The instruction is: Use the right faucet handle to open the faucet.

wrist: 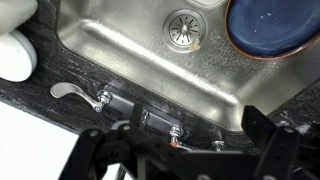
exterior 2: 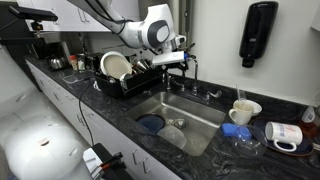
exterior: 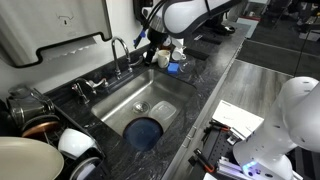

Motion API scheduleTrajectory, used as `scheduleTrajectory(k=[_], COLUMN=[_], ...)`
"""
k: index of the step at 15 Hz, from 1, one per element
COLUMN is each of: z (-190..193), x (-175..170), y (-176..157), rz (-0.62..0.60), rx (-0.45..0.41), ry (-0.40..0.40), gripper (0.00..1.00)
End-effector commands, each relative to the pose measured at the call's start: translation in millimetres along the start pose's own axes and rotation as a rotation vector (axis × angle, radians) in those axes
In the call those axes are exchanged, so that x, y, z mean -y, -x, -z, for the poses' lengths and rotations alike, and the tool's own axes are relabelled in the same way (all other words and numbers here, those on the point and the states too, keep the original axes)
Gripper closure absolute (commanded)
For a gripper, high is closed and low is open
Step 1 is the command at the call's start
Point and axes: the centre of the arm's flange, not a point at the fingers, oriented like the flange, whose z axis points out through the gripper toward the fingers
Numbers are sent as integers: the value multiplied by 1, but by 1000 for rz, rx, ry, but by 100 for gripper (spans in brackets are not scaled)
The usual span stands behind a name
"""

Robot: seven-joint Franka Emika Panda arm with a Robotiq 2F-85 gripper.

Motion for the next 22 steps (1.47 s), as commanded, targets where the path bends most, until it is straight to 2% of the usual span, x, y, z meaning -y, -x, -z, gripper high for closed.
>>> scheduleTrajectory(k=[1, 6, 10, 15, 20, 22], z=[0, -12, -29, -67, -100, -113], x=[1, -21, -32, -78, -140, -159], y=[0, -22, -35, -42, -45, -46], rz=[1, -111, -92, 36, 281, 367], rx=[0, -76, -103, -46, -27, -56], ry=[0, 161, 198, 184, 164, 169], gripper=[0, 0, 0, 0, 0, 0])
